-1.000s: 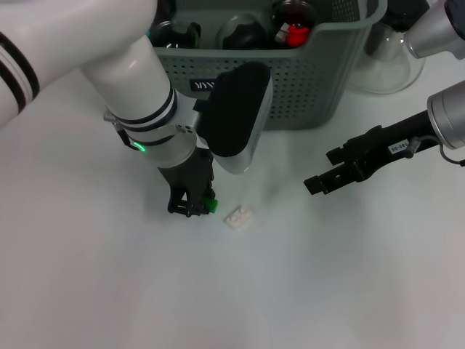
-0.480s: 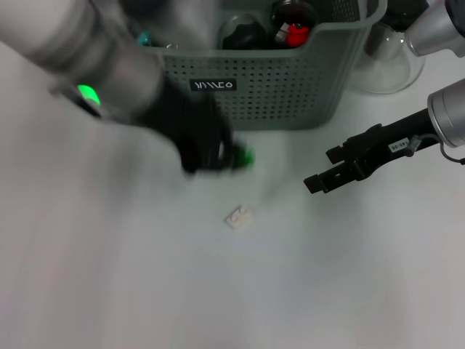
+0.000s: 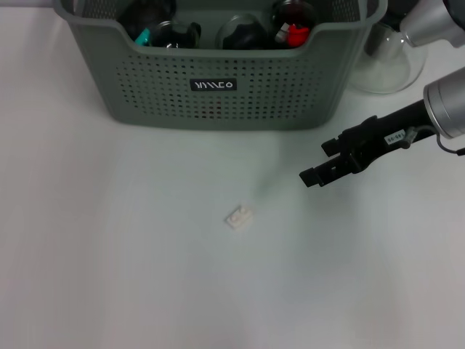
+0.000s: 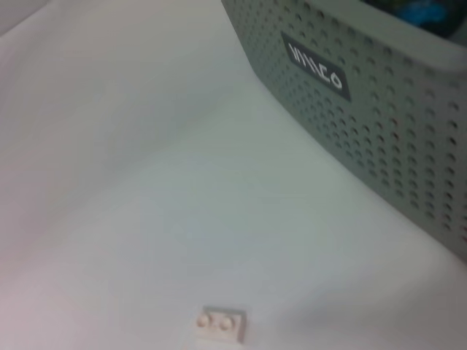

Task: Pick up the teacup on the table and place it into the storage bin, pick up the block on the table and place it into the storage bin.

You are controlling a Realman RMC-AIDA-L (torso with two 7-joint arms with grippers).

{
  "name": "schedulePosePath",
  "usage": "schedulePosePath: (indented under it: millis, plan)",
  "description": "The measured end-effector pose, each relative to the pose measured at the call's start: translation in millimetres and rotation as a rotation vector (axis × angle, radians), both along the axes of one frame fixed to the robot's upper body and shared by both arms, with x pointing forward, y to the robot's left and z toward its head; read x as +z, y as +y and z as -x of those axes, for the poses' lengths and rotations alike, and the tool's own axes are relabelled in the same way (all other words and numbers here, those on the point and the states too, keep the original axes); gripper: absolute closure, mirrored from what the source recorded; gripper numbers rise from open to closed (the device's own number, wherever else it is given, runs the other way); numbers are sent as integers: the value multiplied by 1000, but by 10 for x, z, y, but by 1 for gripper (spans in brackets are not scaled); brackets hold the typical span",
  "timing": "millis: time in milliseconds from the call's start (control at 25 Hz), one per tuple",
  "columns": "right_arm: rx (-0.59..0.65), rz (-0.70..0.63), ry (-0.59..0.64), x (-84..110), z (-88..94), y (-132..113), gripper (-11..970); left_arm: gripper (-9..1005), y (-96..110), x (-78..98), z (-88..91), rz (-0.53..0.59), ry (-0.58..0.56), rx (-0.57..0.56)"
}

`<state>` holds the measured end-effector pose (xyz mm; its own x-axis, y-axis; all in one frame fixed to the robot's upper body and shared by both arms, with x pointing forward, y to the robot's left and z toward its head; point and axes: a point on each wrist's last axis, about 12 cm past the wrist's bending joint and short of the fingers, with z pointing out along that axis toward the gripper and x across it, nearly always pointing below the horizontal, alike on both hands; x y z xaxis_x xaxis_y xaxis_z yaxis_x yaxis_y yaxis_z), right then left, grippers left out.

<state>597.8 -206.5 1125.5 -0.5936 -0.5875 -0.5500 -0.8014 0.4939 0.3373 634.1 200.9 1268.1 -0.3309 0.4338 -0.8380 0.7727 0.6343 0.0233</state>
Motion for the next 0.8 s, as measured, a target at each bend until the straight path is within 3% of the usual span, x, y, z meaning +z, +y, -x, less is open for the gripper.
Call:
schedulePosePath:
  millis: [200,400,560,800]
  plan:
    - [15,2,-13,58,-40,40,15,723,-140,-165,-419,-176,27,151]
    - [22,3,-20,81,-56,61,14,705,-226,-416,-671,-306,38,241]
    - [25,3,-23,84,-59,65,14,691,-275,-582,-731,-360,62,256]
    - [28,4,-26,84,-59,63,14,669,-300,-658,-711,-370,89,247]
